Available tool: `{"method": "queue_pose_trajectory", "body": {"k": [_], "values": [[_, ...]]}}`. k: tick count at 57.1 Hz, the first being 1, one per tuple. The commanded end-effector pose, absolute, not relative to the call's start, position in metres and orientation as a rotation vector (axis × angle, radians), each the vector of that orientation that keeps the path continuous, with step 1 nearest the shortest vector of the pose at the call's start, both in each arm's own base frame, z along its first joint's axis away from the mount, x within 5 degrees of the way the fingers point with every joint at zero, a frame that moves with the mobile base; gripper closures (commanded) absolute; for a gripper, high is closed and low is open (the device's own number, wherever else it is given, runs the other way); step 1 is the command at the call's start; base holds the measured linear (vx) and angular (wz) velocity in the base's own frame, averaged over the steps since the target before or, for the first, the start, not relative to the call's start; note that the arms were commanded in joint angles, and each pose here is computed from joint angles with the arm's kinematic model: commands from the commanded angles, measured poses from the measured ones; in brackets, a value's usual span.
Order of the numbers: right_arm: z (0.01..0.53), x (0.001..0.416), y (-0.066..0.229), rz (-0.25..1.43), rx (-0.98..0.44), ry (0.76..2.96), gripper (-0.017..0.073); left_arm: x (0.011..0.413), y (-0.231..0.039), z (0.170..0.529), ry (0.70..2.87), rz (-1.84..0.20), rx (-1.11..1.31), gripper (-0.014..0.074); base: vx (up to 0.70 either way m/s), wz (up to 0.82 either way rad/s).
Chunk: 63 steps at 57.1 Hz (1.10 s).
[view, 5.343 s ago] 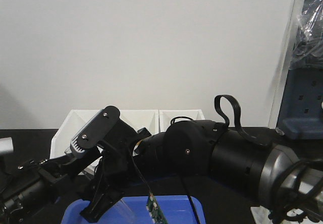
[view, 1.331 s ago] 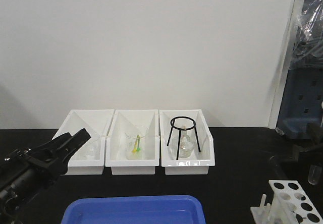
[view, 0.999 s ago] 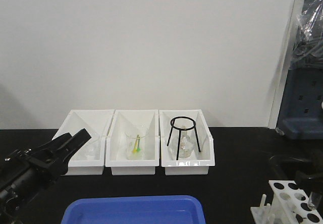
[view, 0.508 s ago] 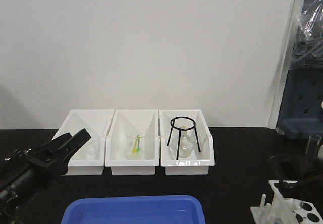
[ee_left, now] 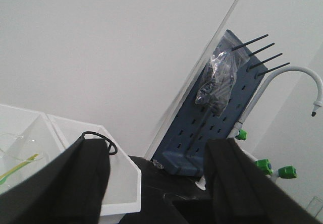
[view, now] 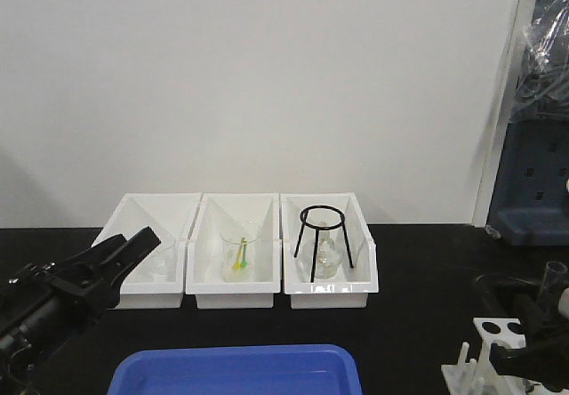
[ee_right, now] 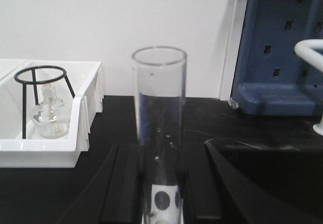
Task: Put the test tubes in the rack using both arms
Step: 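Lower the test tube into a rack hole and open the right gripper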
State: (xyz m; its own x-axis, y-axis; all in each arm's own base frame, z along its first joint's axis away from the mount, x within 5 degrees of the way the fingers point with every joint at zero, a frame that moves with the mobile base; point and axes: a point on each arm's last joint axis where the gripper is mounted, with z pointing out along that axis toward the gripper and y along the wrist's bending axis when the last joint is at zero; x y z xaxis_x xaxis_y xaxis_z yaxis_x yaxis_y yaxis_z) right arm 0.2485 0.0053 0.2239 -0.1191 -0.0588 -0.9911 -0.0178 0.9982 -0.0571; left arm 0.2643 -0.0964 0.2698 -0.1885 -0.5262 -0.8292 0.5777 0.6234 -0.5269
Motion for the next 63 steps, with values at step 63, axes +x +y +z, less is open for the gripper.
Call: {"method": "queue_pose_trajectory", "body": {"k": [63], "values": [[0.173, 0.251, 0.009, -0.029, -0.125, 1.588, 0.0356, 0.262, -0.096, 0.294, 1.321, -1.023, 0.058, 0.0058, 0.0, 0.0]]}}
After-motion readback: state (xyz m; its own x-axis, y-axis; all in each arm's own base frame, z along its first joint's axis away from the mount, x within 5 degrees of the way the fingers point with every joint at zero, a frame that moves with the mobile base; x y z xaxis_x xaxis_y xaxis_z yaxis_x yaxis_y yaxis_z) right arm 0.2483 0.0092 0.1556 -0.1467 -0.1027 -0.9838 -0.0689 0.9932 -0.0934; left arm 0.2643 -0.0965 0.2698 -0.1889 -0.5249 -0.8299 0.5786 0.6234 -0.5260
